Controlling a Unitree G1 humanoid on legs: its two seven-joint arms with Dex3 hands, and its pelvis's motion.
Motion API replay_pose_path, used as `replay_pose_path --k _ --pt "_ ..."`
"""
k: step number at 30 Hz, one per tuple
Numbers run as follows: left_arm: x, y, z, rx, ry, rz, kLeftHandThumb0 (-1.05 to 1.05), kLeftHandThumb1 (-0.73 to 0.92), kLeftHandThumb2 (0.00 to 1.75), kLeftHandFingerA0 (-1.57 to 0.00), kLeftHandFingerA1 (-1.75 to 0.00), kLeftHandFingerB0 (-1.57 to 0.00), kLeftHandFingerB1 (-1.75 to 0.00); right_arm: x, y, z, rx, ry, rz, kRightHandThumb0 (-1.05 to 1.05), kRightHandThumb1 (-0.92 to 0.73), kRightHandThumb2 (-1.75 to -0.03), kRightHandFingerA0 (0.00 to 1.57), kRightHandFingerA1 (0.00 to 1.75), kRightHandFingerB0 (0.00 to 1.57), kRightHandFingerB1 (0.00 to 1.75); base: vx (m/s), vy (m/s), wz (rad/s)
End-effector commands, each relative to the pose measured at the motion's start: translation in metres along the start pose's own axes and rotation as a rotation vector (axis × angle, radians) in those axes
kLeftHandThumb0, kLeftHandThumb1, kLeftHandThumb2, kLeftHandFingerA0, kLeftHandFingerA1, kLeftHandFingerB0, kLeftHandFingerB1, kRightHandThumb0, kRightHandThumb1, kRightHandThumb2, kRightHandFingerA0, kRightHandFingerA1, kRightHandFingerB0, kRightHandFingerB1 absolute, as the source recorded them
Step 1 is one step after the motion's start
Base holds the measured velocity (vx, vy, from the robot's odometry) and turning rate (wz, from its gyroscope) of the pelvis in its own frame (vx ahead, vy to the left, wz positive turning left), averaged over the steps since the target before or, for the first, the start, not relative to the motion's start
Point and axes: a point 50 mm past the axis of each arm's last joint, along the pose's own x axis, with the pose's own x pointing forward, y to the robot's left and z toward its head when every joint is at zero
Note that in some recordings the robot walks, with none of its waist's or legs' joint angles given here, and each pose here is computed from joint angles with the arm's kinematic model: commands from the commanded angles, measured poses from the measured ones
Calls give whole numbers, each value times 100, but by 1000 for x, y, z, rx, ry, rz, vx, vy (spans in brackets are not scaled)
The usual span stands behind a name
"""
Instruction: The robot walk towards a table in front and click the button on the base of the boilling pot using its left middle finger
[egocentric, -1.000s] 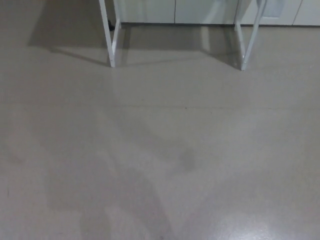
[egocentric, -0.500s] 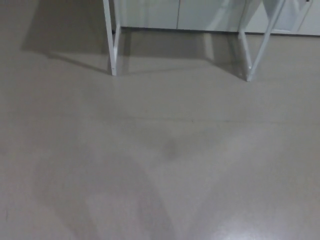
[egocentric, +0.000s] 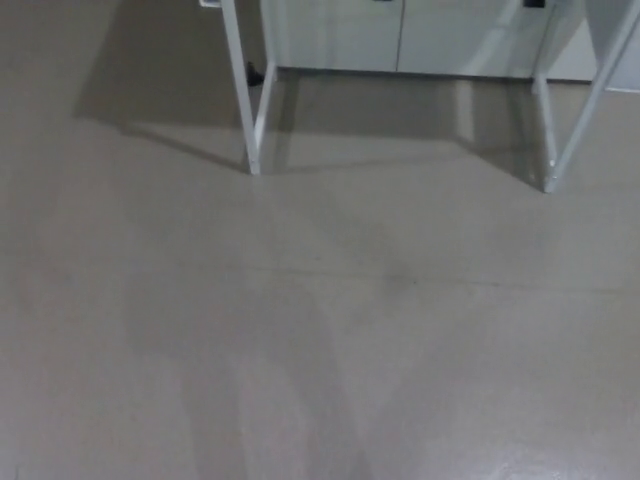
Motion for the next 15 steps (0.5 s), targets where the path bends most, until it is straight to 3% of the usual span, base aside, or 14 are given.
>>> replay_pose_path --k 1,3,7,13,14,15 --pt "-3 4 -4 28 -5 21 -37 49 65 -33 -42 -17 -36 -5 1 -9 -15 24 3 -43 -46 -77 58 61 34 50 325 134 -31" --pt "-7 1 -13 27 6 6 -30 57 58 -36 -38 -19 -30 -10 3 -17 -16 46 11 -42 -46 -76 59 61 34 49 365 316 32" --pt "-10 0 -17 28 5 -2 -37 50 66 -29 -42 -16 -36 -10 5 -17 -33 48 18 -43 -45 -77 59 63 34 50 363 359 -27" --pt "-8 2 -12 41 -4 1 -38 51 66 -29 -42 -15 -35 -8 6 -12 -30 19 15 -42 -44 -77 67 66 35 52 171 10 8" --pt "-8 3 -11 36 -8 3 -38 50 66 -29 -42 -16 -36 -7 6 -10 -30 16 14 -34 -56 -57 72 58 41 42 152 -130 14" --pt "-7 4 -9 29 -15 6 -38 50 66 -29 -42 -16 -36 -6 7 -8 -28 12 14 -34 -56 -57 72 58 41 42 56 -162 8"
